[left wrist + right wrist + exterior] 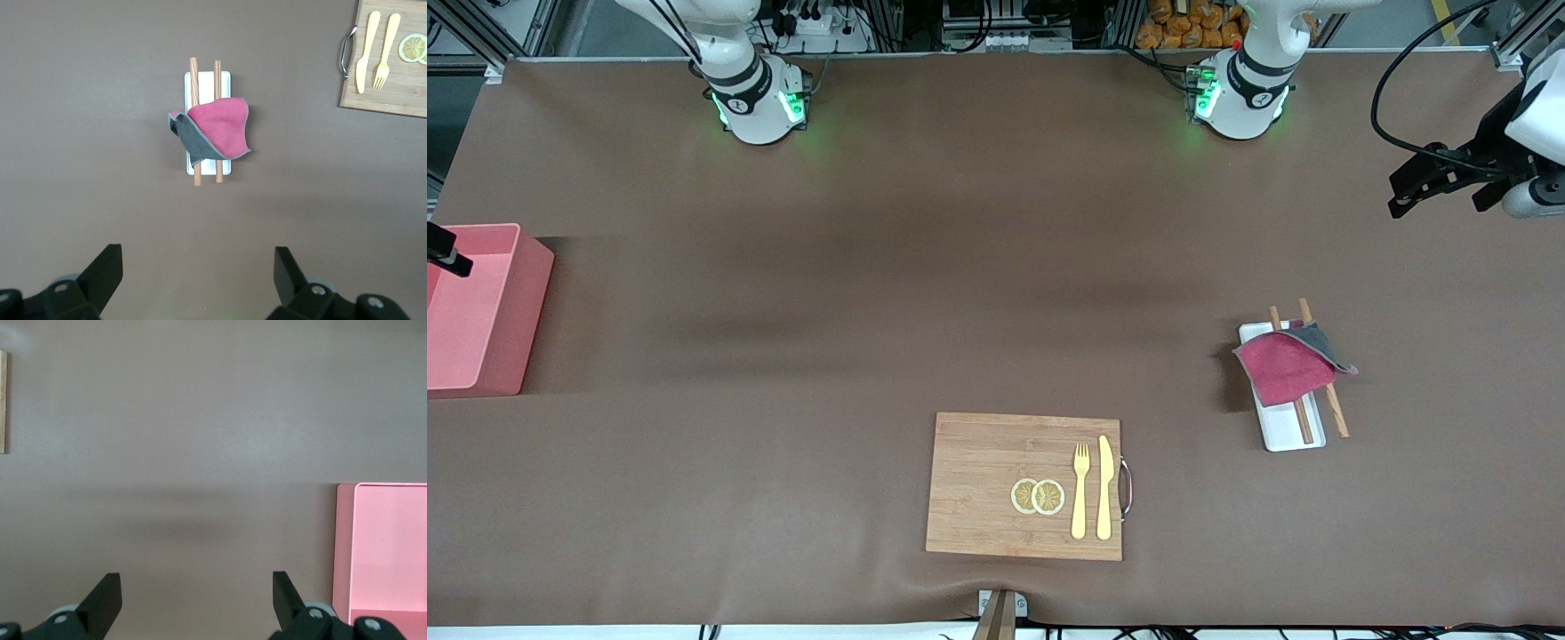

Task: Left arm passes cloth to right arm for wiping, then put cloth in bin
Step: 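Move the left gripper down over the pink cloth on the chopsticks, then close the left gripper on the pink cloth's edge, then lift the cloth with the left gripper while the right gripper approaches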

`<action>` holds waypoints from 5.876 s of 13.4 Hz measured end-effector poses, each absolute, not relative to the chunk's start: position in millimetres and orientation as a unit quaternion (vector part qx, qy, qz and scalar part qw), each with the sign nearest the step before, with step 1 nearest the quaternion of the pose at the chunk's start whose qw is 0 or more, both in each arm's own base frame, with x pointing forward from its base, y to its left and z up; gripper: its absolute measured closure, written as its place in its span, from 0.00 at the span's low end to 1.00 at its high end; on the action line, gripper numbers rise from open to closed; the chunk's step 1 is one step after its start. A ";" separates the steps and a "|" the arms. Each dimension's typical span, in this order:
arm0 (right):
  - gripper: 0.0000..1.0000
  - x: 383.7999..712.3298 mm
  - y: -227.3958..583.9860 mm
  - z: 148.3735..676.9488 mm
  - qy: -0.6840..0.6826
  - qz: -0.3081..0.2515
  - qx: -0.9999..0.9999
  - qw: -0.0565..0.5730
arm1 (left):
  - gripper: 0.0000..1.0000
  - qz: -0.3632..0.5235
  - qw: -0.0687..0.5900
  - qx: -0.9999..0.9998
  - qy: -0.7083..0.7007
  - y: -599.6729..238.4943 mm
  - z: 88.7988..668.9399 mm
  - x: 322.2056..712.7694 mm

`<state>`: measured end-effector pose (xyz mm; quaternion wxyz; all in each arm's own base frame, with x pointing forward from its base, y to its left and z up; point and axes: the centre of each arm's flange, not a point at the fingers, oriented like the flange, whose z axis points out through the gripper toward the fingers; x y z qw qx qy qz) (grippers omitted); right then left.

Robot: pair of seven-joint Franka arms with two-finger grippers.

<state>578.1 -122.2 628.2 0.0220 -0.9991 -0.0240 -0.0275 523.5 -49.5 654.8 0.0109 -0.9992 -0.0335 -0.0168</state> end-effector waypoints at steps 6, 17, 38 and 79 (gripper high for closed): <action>0.00 578.3 -121.9 628.2 -0.025 -0.027 -0.999 0.022 | 0.00 -0.022 0.010 -0.999 -0.033 -49.7 662.8 519.9; 0.00 579.3 -121.7 626.1 -0.025 -0.026 -0.999 0.022 | 0.00 0.047 0.013 -0.998 -0.043 -38.6 533.8 594.4; 0.00 579.8 -127.2 602.8 -0.022 0.019 -0.999 0.033 | 0.26 0.056 0.005 -0.996 -0.072 -13.1 313.0 641.9; 0.00 640.6 63.5 543.4 0.503 0.159 -0.821 0.219 | 0.95 0.028 -0.083 -0.980 -0.177 -369.5 449.0 562.1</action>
